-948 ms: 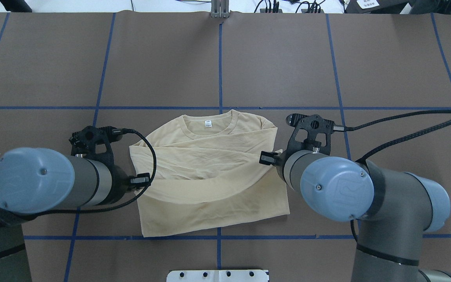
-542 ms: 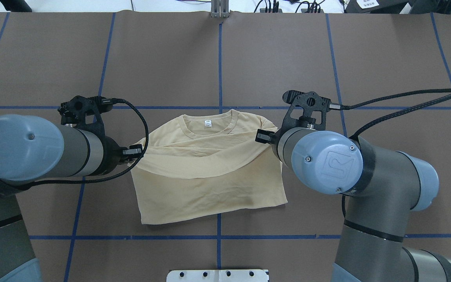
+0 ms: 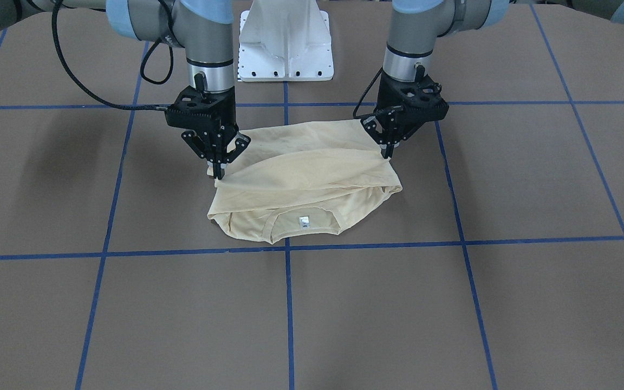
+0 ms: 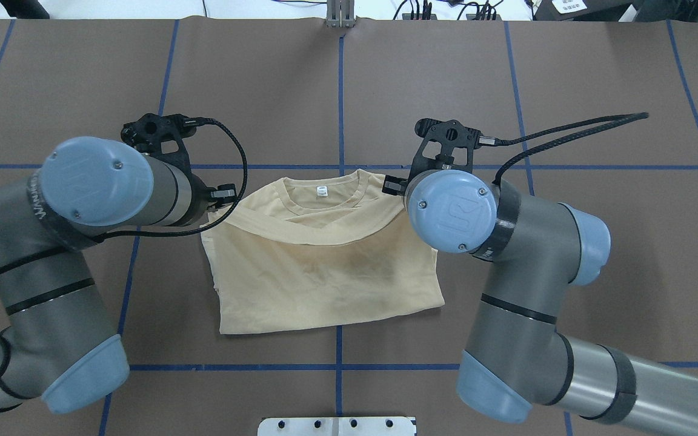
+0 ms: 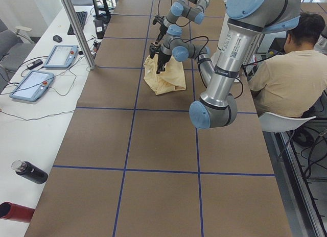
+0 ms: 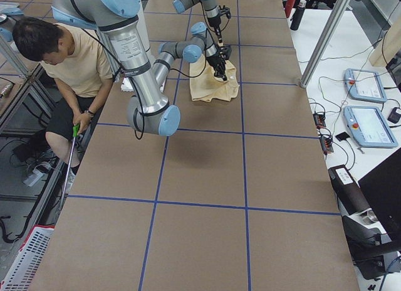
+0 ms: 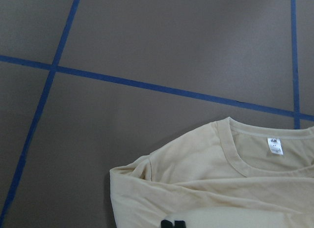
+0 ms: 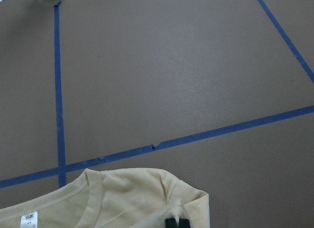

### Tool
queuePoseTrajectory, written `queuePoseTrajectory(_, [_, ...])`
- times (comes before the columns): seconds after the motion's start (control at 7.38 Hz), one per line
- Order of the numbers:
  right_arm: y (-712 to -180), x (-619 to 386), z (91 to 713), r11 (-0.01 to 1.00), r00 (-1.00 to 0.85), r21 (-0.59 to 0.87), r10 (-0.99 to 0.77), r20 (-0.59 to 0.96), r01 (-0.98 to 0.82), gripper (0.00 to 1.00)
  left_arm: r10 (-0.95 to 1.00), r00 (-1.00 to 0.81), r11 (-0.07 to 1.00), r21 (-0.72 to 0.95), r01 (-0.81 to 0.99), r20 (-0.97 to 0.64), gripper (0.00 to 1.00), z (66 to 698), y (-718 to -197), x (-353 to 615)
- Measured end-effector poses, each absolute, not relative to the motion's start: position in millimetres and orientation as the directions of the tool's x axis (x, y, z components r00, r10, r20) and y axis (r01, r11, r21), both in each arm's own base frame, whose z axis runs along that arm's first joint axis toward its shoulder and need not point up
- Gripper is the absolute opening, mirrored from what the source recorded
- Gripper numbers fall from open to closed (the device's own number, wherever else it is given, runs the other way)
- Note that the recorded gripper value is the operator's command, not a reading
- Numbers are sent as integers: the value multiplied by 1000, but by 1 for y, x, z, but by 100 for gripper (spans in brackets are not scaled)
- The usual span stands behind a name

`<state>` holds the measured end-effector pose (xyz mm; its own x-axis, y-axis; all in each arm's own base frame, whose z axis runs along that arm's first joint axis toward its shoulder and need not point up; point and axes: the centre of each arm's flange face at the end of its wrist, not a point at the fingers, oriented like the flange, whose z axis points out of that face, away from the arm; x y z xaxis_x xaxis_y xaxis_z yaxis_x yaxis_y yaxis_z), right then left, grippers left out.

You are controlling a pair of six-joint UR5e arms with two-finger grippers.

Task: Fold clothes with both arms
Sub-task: 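Lay the folded hem down near the collar and open both grippers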

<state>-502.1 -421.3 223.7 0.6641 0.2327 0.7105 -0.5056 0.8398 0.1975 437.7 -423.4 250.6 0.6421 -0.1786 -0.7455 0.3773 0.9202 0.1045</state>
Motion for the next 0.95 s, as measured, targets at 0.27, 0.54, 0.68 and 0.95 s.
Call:
queuePoseTrajectory(0.27, [-442, -523, 252, 842, 682, 224, 211, 700, -491, 0, -182, 648, 911, 121, 395, -740, 0, 291, -447, 468])
queuePoseTrajectory(0.54, [-455, -521, 260, 843, 689, 232, 206, 695, -486, 0, -163, 657, 911, 144, 387, -736, 0, 306, -456, 475])
queuePoseTrajectory(0.68, [-460, -517, 260, 846, 689, 229, 204, 695, -481, 0, -150, 661, 911, 158, 382, -735, 0, 307, -460, 472])
queuePoseTrajectory(0.95, [-467, -512, 257, 848, 687, 228, 201, 698, -480, 0, -137, 665, 909, 173, 379, -734, 0, 306, -466, 466])
